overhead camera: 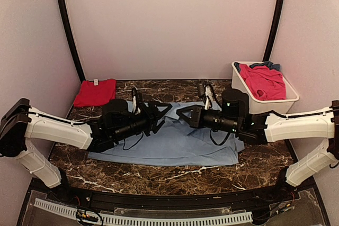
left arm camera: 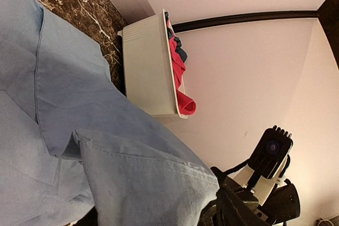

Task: Fold and stack the mixed laundry pile
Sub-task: Adjust the 1/3-folded shirt at the center of the board.

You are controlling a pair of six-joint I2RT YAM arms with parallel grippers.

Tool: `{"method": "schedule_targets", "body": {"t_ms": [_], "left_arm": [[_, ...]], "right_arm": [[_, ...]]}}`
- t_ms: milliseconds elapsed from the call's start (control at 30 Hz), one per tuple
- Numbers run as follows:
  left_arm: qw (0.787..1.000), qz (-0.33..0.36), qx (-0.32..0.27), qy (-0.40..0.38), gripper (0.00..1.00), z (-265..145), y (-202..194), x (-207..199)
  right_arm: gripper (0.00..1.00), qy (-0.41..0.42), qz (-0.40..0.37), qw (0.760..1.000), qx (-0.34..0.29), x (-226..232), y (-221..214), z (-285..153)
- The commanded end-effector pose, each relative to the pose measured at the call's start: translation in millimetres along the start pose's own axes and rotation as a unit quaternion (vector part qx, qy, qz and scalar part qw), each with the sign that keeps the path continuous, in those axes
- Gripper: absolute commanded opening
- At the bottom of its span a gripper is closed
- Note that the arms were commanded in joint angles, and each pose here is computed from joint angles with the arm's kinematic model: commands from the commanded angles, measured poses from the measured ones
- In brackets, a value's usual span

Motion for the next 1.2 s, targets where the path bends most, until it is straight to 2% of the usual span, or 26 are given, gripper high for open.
{"method": "schedule_targets", "body": {"t_ms": [0, 33, 67, 100, 133, 200, 267, 300, 400, 433, 467, 500, 533, 567, 600, 667, 833, 1000, 1167], "left_arm": [[0.999, -0.009, -0.021, -0.027, 0.52, -3, 10, -14], [0.999, -0.008, -0.017, -0.031, 0.49, -1, 9, -15], [0.999, -0.008, -0.017, -0.033, 0.39, 0, 10, -16], [0.999, -0.008, -0.013, -0.04, 0.35, 1, 9, -17], [0.999, -0.01, -0.014, -0.041, 0.25, 1, 11, -16], [0.999, -0.012, -0.014, -0.043, 0.13, 1, 13, -15], [0.999, -0.009, -0.014, -0.043, 0.03, 1, 15, -16], [0.999, -0.005, -0.012, -0.041, 0.01, 0, 15, -17], [0.999, 0.036, -0.007, -0.02, 0.0, 1, 20, -30], [0.998, 0.067, 0.0, 0.014, 0.0, -1, 19, -26], [0.997, 0.082, 0.001, 0.013, 0.0, 1, 21, -42], [0.992, 0.117, 0.025, 0.046, 0.0, -1, 16, -35], [0.99, 0.132, 0.028, 0.04, 0.0, 0, 17, -52], [0.983, 0.159, 0.044, 0.076, 0.0, -3, 15, -43], [0.981, 0.173, 0.048, 0.076, 0.0, -3, 16, -55], [0.968, 0.205, 0.074, 0.122, 0.0, -9, 14, -50], [0.951, 0.255, 0.103, 0.139, 0.0, -20, 11, -58], [0.949, 0.263, 0.117, 0.13, 0.0, -13, 10, -66], [0.951, 0.259, 0.123, 0.115, 0.0, -2, 15, -78]], "right_arm": [[0.0, 0.029, -0.012, 0.999, -0.008, 13, -2, -3], [0.0, 0.03, -0.011, 0.999, -0.006, 13, -4, -2], [0.0, 0.032, -0.011, 0.999, -0.004, 14, -6, -1], [0.0, 0.034, -0.011, 0.999, -0.004, 15, -6, -2], [0.0, 0.035, -0.011, 0.999, -0.006, 16, -6, -2], [0.0, 0.036, -0.012, 0.999, -0.008, 17, -5, -2], [0.0, 0.034, -0.016, 0.999, -0.009, 17, -4, -4], [0.0, 0.03, -0.019, 0.999, -0.009, 17, -4, -5], [0.18, 0.011, -0.033, 0.999, -0.004, 15, 1, -10], [0.22, 0.001, -0.039, 0.999, -0.001, 14, 4, -13], [0.27, -0.005, -0.042, 0.999, 0.0, 13, 9, -16], [0.38, -0.014, -0.043, 0.999, 0.003, 10, 12, -20], [0.46, -0.02, -0.043, 0.999, 0.0, 9, 18, -26], [0.52, -0.026, -0.042, 0.999, -0.003, 6, 22, -32], [0.56, -0.03, -0.042, 0.999, -0.006, 2, 26, -38], [0.66, -0.036, -0.04, 0.998, -0.018, -5, 34, -53], [0.76, -0.068, -0.071, 0.995, -0.015, -18, 47, -76], [0.78, -0.056, -0.173, 0.983, 0.029, -11, 45, -77], [0.79, -0.067, -0.285, 0.954, 0.068, -11, 33, -68]]}}
Point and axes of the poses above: each gripper's point midway between its finger pads, its own z axis out along the fingers, its own x axis along the line the jaws close on, y = z × x, the point moved 3 cm from there along -z, back along the fingers, and after that the axes turned 5 degrees about -z, right-handed, at the moved point
